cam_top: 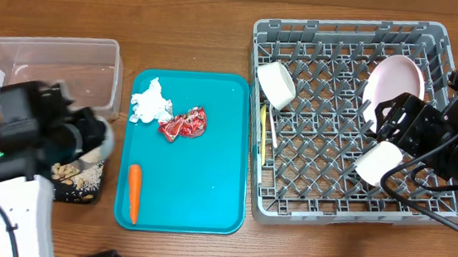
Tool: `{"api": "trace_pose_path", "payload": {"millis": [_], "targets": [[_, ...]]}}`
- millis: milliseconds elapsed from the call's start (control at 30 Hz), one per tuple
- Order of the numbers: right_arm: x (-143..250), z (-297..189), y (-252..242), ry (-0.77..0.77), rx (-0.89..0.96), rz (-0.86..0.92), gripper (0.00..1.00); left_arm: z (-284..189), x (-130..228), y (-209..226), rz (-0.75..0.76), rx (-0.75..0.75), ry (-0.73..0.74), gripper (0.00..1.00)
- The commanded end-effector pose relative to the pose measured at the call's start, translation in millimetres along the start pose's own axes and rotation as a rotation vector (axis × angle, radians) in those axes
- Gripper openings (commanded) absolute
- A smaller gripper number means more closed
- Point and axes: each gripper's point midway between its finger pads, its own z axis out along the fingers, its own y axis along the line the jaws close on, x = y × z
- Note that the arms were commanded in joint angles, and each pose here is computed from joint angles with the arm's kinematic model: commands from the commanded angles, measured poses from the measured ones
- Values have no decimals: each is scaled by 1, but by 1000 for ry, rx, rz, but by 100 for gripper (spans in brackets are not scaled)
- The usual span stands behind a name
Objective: Sort waste into correct bins and load items into the dishwasher rack
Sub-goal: 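Carry the bowl left over the black tray, then tip the bowl to pour rice onto the black tray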
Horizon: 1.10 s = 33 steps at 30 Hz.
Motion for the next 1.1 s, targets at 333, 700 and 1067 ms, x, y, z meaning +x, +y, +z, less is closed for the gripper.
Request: {"api": "trace_pose_path", "payload": {"millis": [333, 700, 1067], "targets": [[-4, -2, 0, -21, 0, -3, 86, -12, 7, 44, 24, 487, -143, 4], [-4, -2, 0, -21, -1, -3, 86, -22, -1, 78, 13, 628, -420, 4], [-2, -2, -1, -12, 4, -2, 86, -14, 3, 95, -73, 754, -487, 4]]}}
